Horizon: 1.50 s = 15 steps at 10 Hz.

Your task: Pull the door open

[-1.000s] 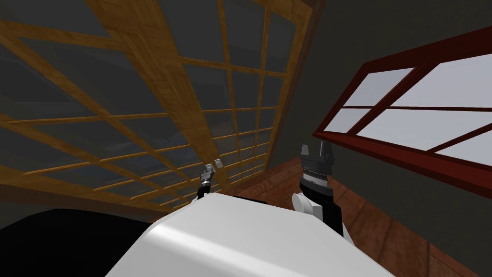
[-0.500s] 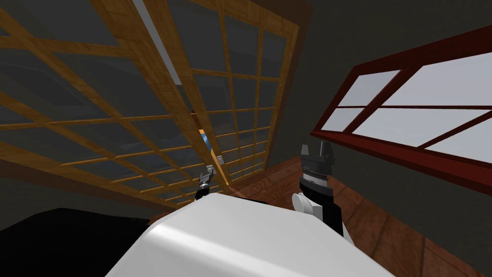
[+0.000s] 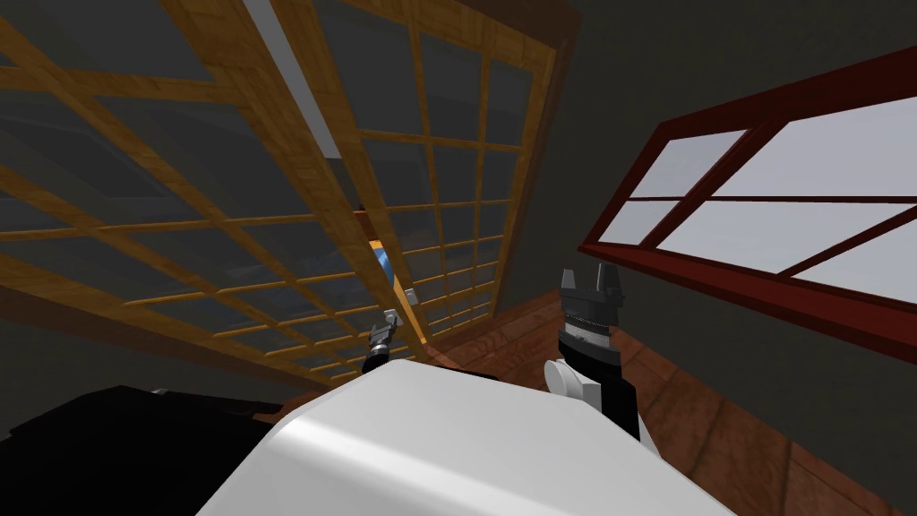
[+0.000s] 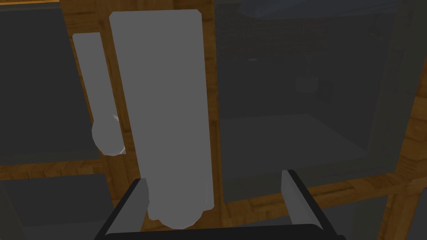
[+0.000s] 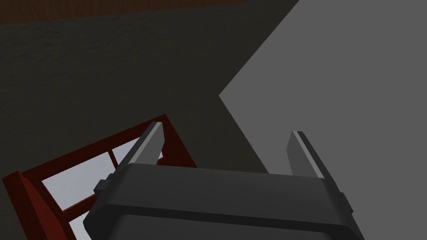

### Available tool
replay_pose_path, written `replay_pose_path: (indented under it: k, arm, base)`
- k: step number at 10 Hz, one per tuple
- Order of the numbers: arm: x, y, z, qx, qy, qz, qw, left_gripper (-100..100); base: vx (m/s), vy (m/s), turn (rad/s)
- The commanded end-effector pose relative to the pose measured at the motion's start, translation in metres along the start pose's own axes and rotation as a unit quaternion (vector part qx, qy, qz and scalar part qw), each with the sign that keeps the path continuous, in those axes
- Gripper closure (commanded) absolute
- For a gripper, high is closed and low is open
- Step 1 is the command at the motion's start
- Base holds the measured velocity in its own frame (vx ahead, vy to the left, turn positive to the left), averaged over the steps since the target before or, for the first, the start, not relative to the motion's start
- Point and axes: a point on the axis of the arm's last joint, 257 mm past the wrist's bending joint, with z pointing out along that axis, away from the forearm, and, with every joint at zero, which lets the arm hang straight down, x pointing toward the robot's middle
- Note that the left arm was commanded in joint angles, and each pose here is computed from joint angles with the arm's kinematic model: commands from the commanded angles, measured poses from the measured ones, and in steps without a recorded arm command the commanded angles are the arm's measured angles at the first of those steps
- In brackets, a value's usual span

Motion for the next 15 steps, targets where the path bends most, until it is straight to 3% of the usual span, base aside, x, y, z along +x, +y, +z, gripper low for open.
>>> replay_pose_path:
  k: [1,2,5,6,11,15]
  arm:
    - [-0.012,0.029,0.0095,-0.018,-0.015,0.009,0.9997,100]
    - [0.006,0.031,0.0008,-0.022,0.007,0.007,0.9997,100]
    - [0.006,0.031,0.0008,-0.022,0.007,0.007,0.9997,100]
    - [0.003,0.004,0.0044,0.0,-0.003,-0.021,0.9998,100]
    - [0.001,0.007,0.0039,0.0,-0.006,-0.069,0.9976,100]
    - [-0.002,0.008,0.0045,0.002,-0.01,-0.112,0.9937,100]
  base:
    - [0.014,-0.008,-0.01]
    - [0.022,0.011,0.024]
    - [-0.001,0.005,-0.007]
    - [-0.031,-0.017,-0.077]
    - [-0.045,-0.001,-0.022]
    - [-0.042,0.003,-0.019]
